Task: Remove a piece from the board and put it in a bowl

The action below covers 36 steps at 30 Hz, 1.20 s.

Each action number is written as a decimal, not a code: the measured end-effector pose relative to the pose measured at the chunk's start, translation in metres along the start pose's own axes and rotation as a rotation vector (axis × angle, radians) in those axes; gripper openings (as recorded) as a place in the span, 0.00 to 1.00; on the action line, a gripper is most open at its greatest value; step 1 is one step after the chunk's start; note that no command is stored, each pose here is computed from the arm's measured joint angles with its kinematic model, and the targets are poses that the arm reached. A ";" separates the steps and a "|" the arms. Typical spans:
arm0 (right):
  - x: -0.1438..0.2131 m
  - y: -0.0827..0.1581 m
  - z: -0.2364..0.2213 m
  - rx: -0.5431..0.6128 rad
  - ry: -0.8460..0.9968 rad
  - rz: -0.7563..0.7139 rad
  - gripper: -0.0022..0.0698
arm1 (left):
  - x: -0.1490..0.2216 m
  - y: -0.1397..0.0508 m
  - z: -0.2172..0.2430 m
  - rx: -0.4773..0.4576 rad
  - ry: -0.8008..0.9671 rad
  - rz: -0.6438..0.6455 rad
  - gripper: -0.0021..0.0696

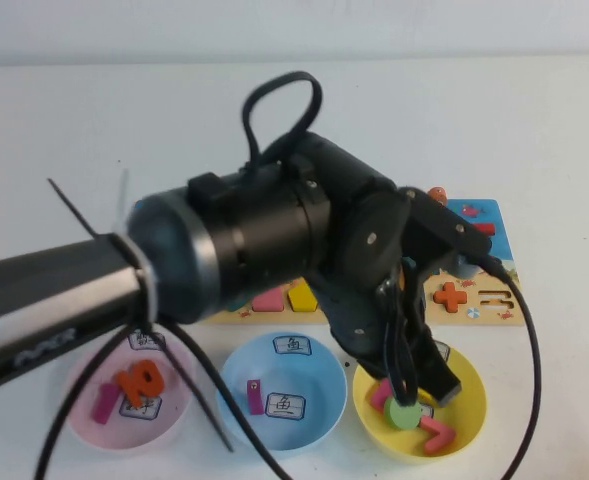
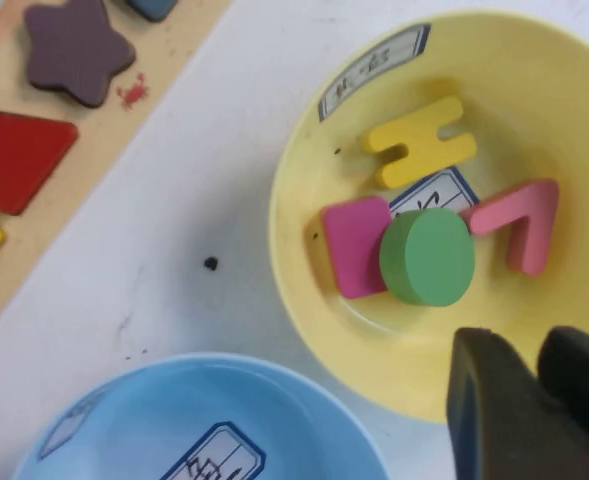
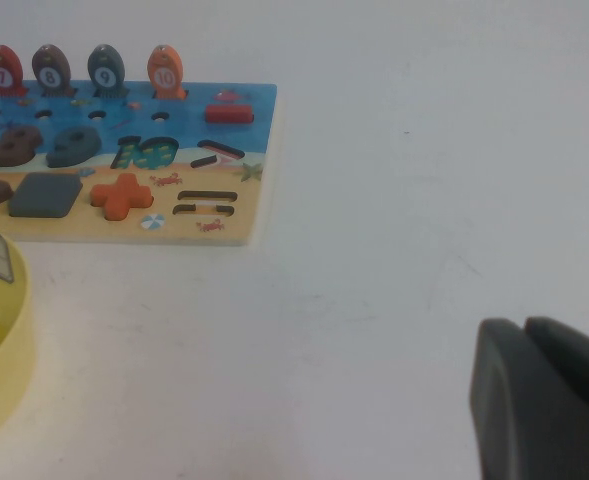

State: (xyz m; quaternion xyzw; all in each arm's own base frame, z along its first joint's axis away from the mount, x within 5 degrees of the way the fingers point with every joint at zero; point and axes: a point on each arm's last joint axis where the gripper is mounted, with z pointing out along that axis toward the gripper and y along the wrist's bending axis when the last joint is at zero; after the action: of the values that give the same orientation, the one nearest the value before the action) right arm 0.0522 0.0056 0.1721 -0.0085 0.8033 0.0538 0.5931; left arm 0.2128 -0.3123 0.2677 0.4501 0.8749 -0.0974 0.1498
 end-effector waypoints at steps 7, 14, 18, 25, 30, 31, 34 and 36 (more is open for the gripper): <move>0.000 0.000 0.000 0.000 0.000 0.000 0.01 | 0.006 0.012 -0.044 -0.041 -0.153 -0.004 0.04; 0.000 0.000 0.000 0.000 0.000 0.000 0.01 | 0.049 0.015 -0.083 -0.088 -0.354 -0.001 0.03; 0.000 0.000 0.000 0.000 0.000 0.000 0.01 | 0.085 0.014 -0.103 -0.089 -0.509 -0.015 0.03; 0.000 0.000 0.000 0.000 0.000 0.000 0.01 | 0.153 0.013 -0.103 -0.088 -0.669 -0.005 0.03; 0.000 0.000 0.000 0.000 0.000 0.000 0.01 | 0.178 0.014 -0.093 -0.101 -0.642 0.010 0.03; 0.000 0.000 0.000 0.000 0.000 0.000 0.01 | 0.179 0.014 -0.092 -0.103 -0.638 0.012 0.03; 0.000 0.000 0.000 0.000 0.000 0.000 0.01 | 0.179 0.015 -0.091 -0.115 -0.638 0.026 0.03; 0.000 0.000 0.000 0.000 0.000 0.000 0.01 | 0.179 0.015 -0.092 -0.121 -0.638 0.034 0.03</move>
State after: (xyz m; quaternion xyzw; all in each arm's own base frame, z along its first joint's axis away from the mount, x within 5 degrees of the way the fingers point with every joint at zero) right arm 0.0522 0.0056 0.1721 -0.0085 0.8033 0.0538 0.5931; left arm 0.1107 -0.1398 0.2902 0.4017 0.7803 -0.1787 0.4448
